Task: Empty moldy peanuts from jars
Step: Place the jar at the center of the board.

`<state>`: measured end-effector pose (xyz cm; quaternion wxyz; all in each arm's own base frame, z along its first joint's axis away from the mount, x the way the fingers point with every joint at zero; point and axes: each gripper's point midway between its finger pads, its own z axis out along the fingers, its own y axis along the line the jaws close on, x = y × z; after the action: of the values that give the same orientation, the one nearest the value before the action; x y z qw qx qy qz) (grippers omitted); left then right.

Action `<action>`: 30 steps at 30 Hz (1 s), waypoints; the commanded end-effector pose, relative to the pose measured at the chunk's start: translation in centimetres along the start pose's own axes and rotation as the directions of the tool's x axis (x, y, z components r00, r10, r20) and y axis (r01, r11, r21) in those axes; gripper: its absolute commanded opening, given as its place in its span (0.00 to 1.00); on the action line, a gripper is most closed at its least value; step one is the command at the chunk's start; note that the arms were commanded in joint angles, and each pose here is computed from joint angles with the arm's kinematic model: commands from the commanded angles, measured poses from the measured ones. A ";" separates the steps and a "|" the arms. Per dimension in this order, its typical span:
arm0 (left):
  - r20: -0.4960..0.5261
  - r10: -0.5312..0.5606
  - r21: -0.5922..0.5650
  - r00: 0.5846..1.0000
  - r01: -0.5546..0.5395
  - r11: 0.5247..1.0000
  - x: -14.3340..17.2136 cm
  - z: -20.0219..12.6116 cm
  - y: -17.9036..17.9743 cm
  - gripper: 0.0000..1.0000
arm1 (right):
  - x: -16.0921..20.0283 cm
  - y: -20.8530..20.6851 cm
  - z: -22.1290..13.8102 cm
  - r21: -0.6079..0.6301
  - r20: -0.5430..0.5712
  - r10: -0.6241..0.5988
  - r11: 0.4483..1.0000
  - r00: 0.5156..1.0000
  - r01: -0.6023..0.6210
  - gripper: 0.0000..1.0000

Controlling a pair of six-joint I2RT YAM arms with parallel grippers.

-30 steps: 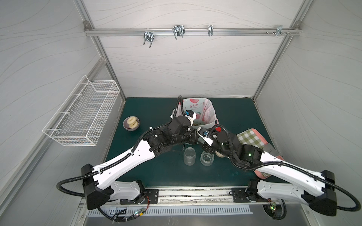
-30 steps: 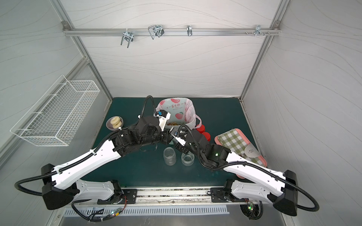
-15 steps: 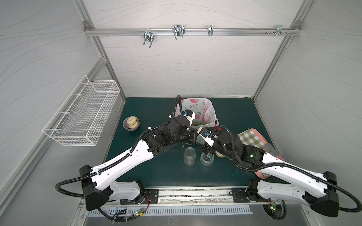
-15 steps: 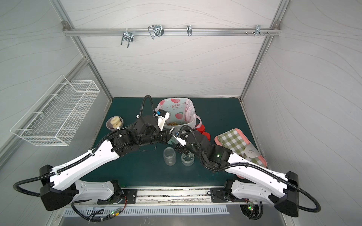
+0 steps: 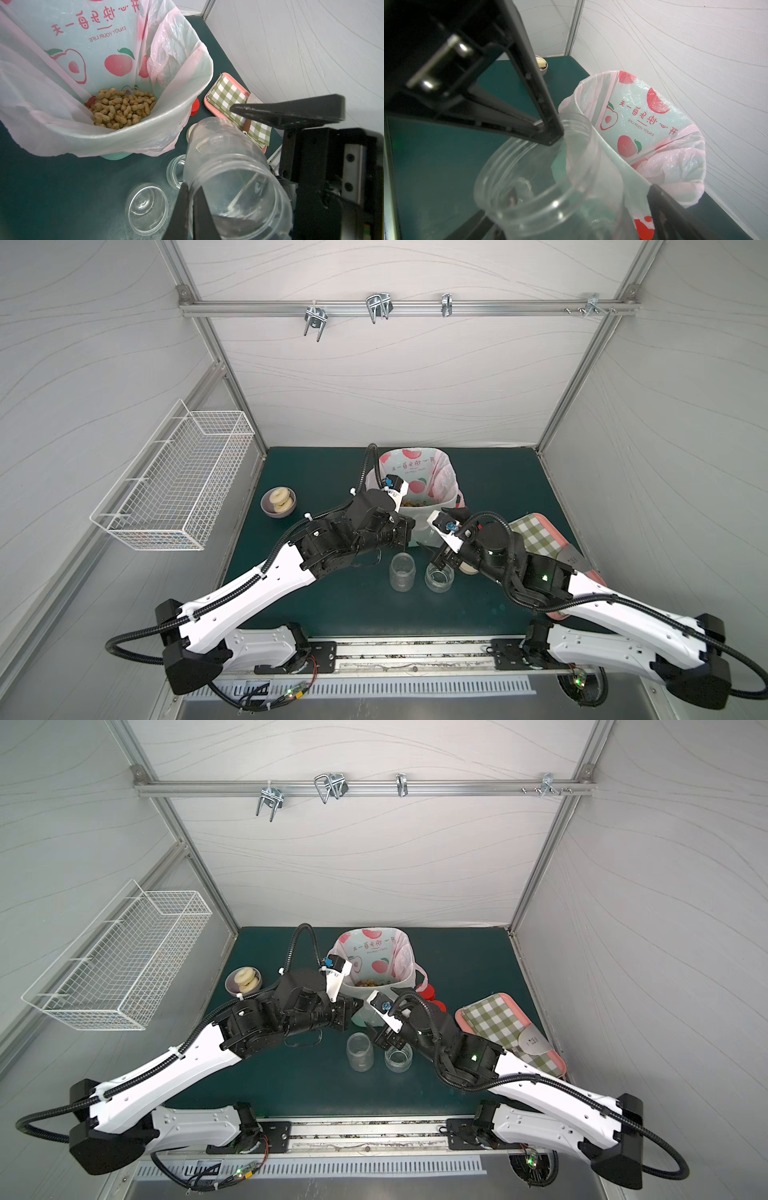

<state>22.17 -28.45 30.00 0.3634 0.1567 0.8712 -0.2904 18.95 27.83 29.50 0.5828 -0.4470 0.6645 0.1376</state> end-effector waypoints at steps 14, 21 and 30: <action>-0.008 0.063 -0.091 0.998 -0.063 0.994 1.0 -6.9 2.7 0.00 | 2.7 -3.2 -2.7 0.178 0.133 0.153 0.968 0.979 -0.176 0.99; -0.081 0.086 -0.207 0.993 -0.101 0.973 1.9 -9.1 4.9 0.00 | 4.0 -4.2 -2.6 0.211 0.139 0.208 0.949 0.968 -0.234 0.99; -0.274 0.081 -0.358 0.958 -0.180 0.916 5.2 -9.5 8.2 0.00 | 5.4 -4.9 -2.4 0.228 0.144 0.253 0.932 0.957 -0.281 0.99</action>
<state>17.70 -17.32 29.29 0.3115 0.1744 0.9270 -0.1154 21.38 21.28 25.92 0.6305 -0.2929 0.7055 0.1376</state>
